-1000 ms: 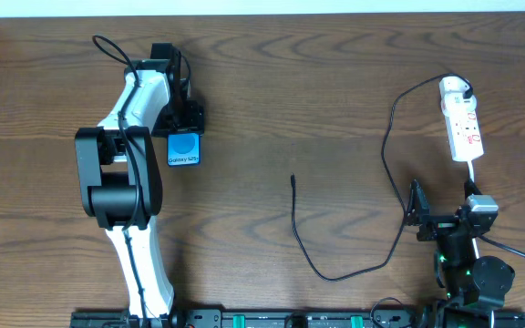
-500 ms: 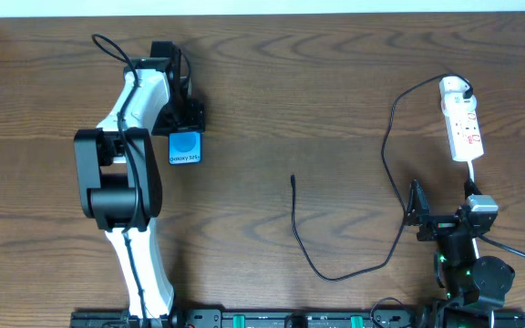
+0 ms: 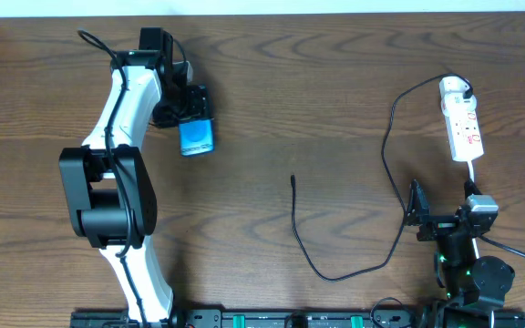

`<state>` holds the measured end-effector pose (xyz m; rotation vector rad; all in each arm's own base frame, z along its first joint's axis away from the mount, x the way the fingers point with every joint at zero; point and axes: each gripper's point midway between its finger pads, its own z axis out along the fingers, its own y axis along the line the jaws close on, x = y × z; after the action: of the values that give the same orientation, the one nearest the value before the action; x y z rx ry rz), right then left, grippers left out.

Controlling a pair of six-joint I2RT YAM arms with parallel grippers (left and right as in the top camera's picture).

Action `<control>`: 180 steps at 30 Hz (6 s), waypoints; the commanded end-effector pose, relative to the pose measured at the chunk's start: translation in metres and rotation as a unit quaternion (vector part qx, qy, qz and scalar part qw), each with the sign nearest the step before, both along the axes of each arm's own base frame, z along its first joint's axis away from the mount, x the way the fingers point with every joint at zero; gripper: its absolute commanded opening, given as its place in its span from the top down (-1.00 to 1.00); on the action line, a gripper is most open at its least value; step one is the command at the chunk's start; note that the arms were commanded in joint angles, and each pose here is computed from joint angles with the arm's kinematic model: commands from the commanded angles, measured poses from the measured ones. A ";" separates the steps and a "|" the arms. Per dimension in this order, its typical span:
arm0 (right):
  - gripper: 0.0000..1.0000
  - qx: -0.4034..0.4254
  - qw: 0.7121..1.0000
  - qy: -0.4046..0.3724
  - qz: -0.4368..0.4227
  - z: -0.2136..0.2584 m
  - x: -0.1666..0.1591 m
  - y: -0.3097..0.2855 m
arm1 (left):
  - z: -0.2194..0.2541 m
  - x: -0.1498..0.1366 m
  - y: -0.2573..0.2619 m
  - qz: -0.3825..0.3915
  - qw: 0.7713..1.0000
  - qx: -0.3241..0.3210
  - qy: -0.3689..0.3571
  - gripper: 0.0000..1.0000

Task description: Plug charger to phone and switch on socket

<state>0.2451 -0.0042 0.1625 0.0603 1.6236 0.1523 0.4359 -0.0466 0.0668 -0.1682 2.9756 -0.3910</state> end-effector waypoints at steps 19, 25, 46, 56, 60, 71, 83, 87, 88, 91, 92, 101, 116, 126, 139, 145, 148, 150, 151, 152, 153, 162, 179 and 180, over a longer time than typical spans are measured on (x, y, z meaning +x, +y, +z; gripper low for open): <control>-0.99 0.002 1.000 0.000 0.000 0.000 0.000 0.000 | 0.129 -0.018 -0.120 0.220 0.810 -0.477 0.261 0.85; -0.98 0.002 1.000 0.000 0.000 0.000 0.000 0.000 | 0.153 -0.023 -0.127 0.232 0.754 -0.520 0.328 0.85; -0.98 0.002 1.000 0.000 0.000 0.000 0.000 0.000 | 0.156 -0.024 -0.127 0.239 0.742 -0.524 0.343 0.85; -0.99 0.002 1.000 0.000 0.000 0.000 0.000 0.000 | 0.156 -0.024 -0.127 0.239 0.742 -0.524 0.343 0.85; -0.99 0.002 1.000 0.000 0.000 0.000 0.000 0.000 | 0.156 -0.024 -0.127 0.239 0.742 -0.524 0.343 0.85; -0.99 0.002 1.000 0.000 0.000 0.000 0.000 0.000 | 0.156 -0.024 -0.127 0.239 0.742 -0.524 0.343 0.85; -0.99 0.002 1.000 0.000 0.000 0.000 0.000 0.000 | 0.156 -0.024 -0.127 0.239 0.742 -0.524 0.343 0.85; -0.98 0.002 1.000 0.000 0.000 0.000 0.000 0.000 | 0.156 -0.024 -0.127 0.239 0.742 -0.524 0.343 0.85; -0.99 0.002 1.000 0.000 0.000 0.000 0.000 0.000 | 0.156 -0.024 -0.127 0.239 0.742 -0.524 0.343 0.85; -0.99 0.002 1.000 0.000 0.000 0.000 0.000 0.000 | 0.156 -0.024 -0.127 0.239 0.742 -0.524 0.343 0.85; -0.99 0.002 1.000 0.000 0.000 0.000 0.000 0.000 | 0.156 -0.024 -0.127 0.239 0.742 -0.524 0.343 0.85; -0.98 0.002 1.000 0.000 0.000 0.000 0.000 0.000 | 0.156 -0.024 -0.127 0.239 0.742 -0.524 0.343 0.85; -0.98 0.002 1.000 0.000 0.000 0.000 0.000 0.000 | 0.156 -0.024 -0.127 0.239 0.742 -0.524 0.343 0.85; -0.99 0.002 1.000 0.000 0.000 0.000 0.000 0.000 | 0.156 -0.024 -0.127 0.239 0.742 -0.524 0.343 0.85; -0.98 0.010 0.999 -0.049 -0.007 0.024 0.000 -0.002 | 0.140 -0.020 -0.123 0.263 0.764 -0.492 0.326 0.85; -0.99 0.078 0.990 -0.116 0.002 0.063 -0.005 0.000 | 0.113 -0.014 -0.113 0.302 0.798 -0.432 0.292 0.84; -0.99 0.116 0.985 -0.126 0.018 0.079 -0.009 0.004 | 0.104 -0.008 -0.109 0.309 0.813 -0.414 0.267 0.86; -0.99 0.134 0.982 -0.129 0.022 0.090 -0.011 0.005 | 0.100 -0.005 -0.107 0.313 0.821 -0.404 0.256 0.86; -0.99 0.137 0.982 -0.128 0.022 0.096 -0.012 0.005 | 0.098 -0.004 -0.107 0.315 0.824 -0.399 0.252 0.85; -0.99 0.138 0.983 -0.122 0.022 0.101 -0.012 0.005 | 0.097 -0.004 -0.108 0.315 0.827 -0.395 0.249 0.86; -0.99 0.139 0.983 -0.115 0.023 0.105 -0.011 0.006 | 0.095 -0.003 -0.108 0.316 0.831 -0.388 0.244 0.85; -0.98 0.169 0.974 0.027 0.150 0.139 0.034 0.045 | 0.083 0.003 -0.123 0.342 0.858 -0.327 0.200 0.85; -0.99 0.381 0.813 0.201 0.391 0.113 0.117 0.106 | 0.147 0.003 -0.101 0.386 0.864 -0.311 0.086 0.86; -0.99 0.387 0.810 0.208 0.389 0.108 0.120 0.110 | 0.148 0.003 -0.101 0.387 0.864 -0.311 0.086 0.86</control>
<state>0.3641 0.0907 0.2763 -0.0299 1.7775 1.3834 0.4374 -0.1509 0.1960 -1.4546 2.5460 -1.2064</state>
